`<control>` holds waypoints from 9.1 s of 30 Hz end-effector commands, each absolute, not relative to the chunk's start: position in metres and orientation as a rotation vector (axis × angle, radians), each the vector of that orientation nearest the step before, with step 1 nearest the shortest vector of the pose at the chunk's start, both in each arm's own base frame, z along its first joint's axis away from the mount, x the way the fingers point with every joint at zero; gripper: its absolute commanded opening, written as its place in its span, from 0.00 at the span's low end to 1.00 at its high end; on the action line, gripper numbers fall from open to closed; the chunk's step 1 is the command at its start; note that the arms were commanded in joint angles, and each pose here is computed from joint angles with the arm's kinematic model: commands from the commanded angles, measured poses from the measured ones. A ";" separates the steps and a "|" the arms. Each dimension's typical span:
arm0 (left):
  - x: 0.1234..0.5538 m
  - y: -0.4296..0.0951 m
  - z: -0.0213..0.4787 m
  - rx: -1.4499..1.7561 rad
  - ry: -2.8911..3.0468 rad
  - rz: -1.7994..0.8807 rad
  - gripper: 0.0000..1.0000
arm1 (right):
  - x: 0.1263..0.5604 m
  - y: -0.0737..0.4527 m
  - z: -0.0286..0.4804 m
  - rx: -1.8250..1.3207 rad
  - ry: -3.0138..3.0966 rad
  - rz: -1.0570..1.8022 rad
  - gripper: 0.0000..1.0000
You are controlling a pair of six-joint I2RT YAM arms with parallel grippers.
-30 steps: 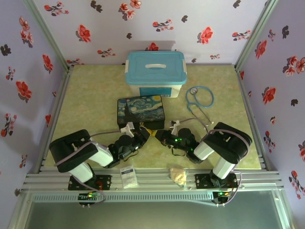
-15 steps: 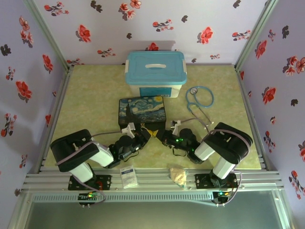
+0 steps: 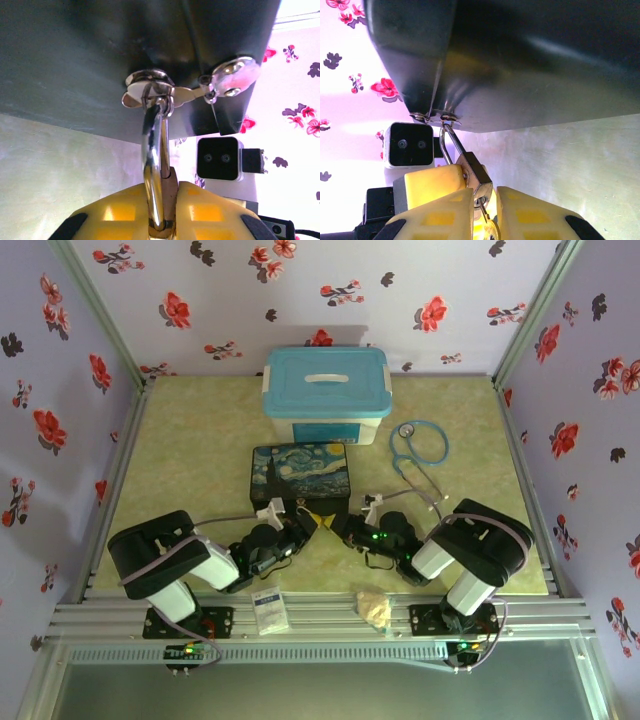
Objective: Unlock the padlock with the key
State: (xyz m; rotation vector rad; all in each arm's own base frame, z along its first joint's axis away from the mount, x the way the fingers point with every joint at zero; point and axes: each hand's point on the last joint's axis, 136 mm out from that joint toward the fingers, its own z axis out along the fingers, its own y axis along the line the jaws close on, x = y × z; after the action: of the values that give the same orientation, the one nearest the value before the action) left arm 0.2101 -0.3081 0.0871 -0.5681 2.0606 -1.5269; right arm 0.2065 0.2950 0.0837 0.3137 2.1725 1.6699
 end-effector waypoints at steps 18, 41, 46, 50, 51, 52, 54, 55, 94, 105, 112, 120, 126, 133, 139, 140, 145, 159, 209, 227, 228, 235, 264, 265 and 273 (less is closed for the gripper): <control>0.217 -0.318 0.100 -0.565 2.010 -1.580 0.00 | 0.202 0.286 0.096 0.276 2.107 1.683 0.11; 0.208 -0.344 0.106 -0.543 2.025 -1.658 0.00 | 0.218 0.306 0.107 0.398 2.019 1.657 0.00; 0.204 -0.348 0.114 -0.535 2.014 -1.694 0.00 | 0.225 0.306 0.116 0.501 1.975 1.693 0.00; 0.199 -0.353 0.124 -0.523 2.005 -1.752 0.00 | 0.227 0.309 0.120 0.562 1.971 1.741 0.00; 0.197 -0.355 0.129 -0.511 1.997 -1.765 0.00 | 0.228 0.310 0.120 0.569 1.971 1.748 0.00; 0.196 -0.356 0.132 -0.505 1.989 -1.776 0.00 | 0.228 0.311 0.119 0.575 1.976 1.747 0.00; 0.194 -0.358 0.142 -0.489 1.975 -1.810 0.00 | 0.231 0.308 0.112 0.591 1.981 1.713 0.00; 0.194 -0.360 0.144 -0.482 1.974 -1.822 0.00 | 0.232 0.307 0.108 0.599 1.986 1.700 0.00; 0.204 -0.332 0.114 -0.548 2.001 -1.678 0.00 | 0.201 0.297 0.056 0.330 2.355 1.255 0.21; 0.204 -0.327 0.102 -0.555 2.025 -1.634 0.00 | 0.181 0.234 0.067 -0.186 2.472 0.691 0.40; 0.202 -0.326 0.102 -0.545 2.030 -1.633 0.00 | 0.181 0.240 0.092 -0.524 2.336 0.558 0.40; 0.198 -0.324 0.095 -0.545 2.061 -1.629 0.00 | 0.182 0.267 0.100 -0.888 2.174 0.399 0.44; 0.196 -0.324 0.097 -0.540 2.061 -1.639 0.00 | 0.177 0.286 0.086 -1.072 2.122 0.339 0.44; 0.195 -0.326 0.096 -0.538 2.070 -1.646 0.00 | 0.178 0.294 0.071 -1.114 2.092 0.326 0.43; 0.193 -0.325 0.099 -0.531 2.071 -1.663 0.00 | 0.195 0.295 0.067 -1.097 2.043 0.171 0.38; 0.192 -0.325 0.099 -0.529 2.069 -1.665 0.00 | 0.196 0.295 0.068 -1.099 2.028 0.147 0.36; 0.190 -0.322 0.098 -0.532 2.076 -1.667 0.00 | 0.198 0.297 0.072 -1.112 1.960 0.085 0.30; 0.188 -0.321 0.092 -0.534 2.099 -1.658 0.00 | 0.191 0.309 0.056 -1.068 2.000 0.186 0.17; 0.179 -0.259 0.021 -0.422 2.420 -1.036 0.01 | 0.212 0.241 0.093 -0.278 2.191 0.527 0.43; 0.170 -0.219 0.031 -0.186 2.597 -0.697 0.14 | 0.231 0.262 0.115 -0.199 2.237 0.481 0.48; 0.169 -0.217 0.031 -0.163 2.616 -0.653 0.15 | 0.232 0.265 0.115 -0.196 2.236 0.491 0.48; 0.175 -0.204 0.032 -0.108 2.625 -0.506 0.20 | 0.235 0.272 0.110 -0.182 2.244 0.503 0.47; 0.181 -0.177 0.045 0.007 2.662 -0.144 0.21 | 0.244 0.296 0.101 -0.162 2.274 0.532 0.45; 0.181 -0.178 0.046 0.005 2.660 -0.162 0.22 | 0.245 0.297 0.103 -0.163 2.273 0.534 0.45; 0.182 -0.197 0.042 -0.065 2.585 -0.454 0.29 | 0.246 0.300 0.101 -0.167 2.278 0.532 0.45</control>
State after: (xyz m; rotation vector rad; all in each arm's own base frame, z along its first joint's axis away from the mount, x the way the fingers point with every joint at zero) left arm 0.1826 -0.1938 0.0422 -0.0737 2.6099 -0.3867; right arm 0.2401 0.2926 0.0933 -0.1948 2.2928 0.5012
